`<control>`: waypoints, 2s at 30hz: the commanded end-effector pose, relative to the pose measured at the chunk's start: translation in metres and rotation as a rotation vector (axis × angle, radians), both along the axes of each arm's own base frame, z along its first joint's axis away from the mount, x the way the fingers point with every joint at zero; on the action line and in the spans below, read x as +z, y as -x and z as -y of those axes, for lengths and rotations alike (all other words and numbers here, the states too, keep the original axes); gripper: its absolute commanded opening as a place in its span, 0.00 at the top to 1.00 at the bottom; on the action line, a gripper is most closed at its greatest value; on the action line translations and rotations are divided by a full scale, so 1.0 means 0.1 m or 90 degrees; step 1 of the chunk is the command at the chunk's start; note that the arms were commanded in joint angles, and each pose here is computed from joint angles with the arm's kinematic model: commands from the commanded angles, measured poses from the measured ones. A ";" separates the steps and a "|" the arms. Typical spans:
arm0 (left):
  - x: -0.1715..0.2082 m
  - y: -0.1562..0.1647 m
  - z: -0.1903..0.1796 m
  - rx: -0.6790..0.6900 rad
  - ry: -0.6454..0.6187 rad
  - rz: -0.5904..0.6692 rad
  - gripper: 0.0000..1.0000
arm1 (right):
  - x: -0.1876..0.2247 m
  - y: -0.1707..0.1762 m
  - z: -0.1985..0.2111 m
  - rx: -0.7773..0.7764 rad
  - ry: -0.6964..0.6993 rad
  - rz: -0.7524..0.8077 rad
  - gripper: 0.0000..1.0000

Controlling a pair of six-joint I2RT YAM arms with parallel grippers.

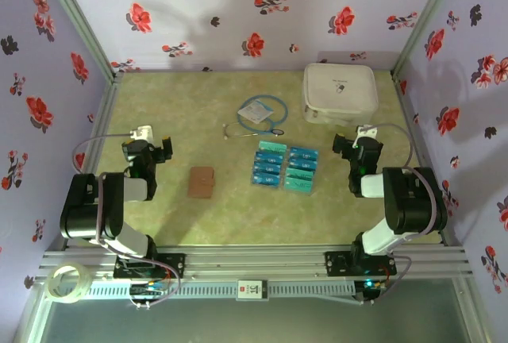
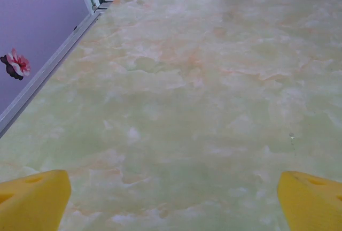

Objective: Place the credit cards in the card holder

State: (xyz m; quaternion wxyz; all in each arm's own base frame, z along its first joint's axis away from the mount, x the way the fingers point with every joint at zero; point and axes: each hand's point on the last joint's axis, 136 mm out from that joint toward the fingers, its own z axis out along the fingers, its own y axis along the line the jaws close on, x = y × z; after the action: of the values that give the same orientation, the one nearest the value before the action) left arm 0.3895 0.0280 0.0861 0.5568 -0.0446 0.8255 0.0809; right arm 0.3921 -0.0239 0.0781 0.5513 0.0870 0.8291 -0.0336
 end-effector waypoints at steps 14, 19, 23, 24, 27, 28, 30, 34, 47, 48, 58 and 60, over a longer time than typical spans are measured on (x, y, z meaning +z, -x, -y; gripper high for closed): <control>0.10 -0.06 0.01 0.000 0.004 0.027 0.00 | 0.08 -0.03 0.01 -0.007 -0.002 0.022 0.01; 0.09 -0.06 0.01 0.000 0.005 0.027 0.00 | 0.08 -0.03 0.01 -0.008 -0.002 0.021 0.01; 0.09 -0.06 0.01 0.000 0.005 0.026 0.00 | 0.08 -0.03 0.00 -0.007 -0.002 0.021 0.01; 0.10 -0.06 0.01 0.000 0.005 0.027 0.00 | 0.08 -0.03 0.01 -0.007 -0.002 0.021 0.01; 0.10 -0.06 0.01 0.000 0.004 0.027 0.00 | 0.08 -0.03 0.01 -0.007 -0.002 0.021 0.01; 0.09 -0.06 0.01 0.000 0.005 0.026 0.00 | 0.08 -0.03 0.01 -0.008 -0.002 0.021 0.01; 0.10 -0.06 0.01 0.000 0.004 0.026 0.00 | 0.08 -0.03 0.00 -0.007 -0.002 0.021 0.01; 0.10 -0.06 0.01 0.000 0.004 0.028 0.00 | 0.08 -0.03 0.00 -0.007 -0.002 0.021 0.01; 0.22 -0.01 -0.02 0.001 0.008 0.047 0.00 | 0.22 0.03 0.07 -0.032 -0.004 0.045 0.01; 0.24 0.00 -0.02 0.001 0.009 0.046 0.00 | 0.24 0.05 0.09 -0.039 -0.004 0.044 0.01; 0.56 0.04 -0.05 0.020 -0.001 0.041 0.00 | 0.72 0.17 0.35 -0.171 -0.058 0.023 0.01; 0.69 0.05 -0.06 0.036 0.029 0.052 0.00 | 0.78 0.24 0.43 -0.246 -0.141 0.018 0.01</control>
State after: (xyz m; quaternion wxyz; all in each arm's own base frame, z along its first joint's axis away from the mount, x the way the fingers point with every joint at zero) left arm 0.3838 0.0300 0.1349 0.5814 -0.0564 0.8079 0.0781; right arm 0.3824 -0.0499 0.1549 0.5732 0.1960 0.7941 -0.0487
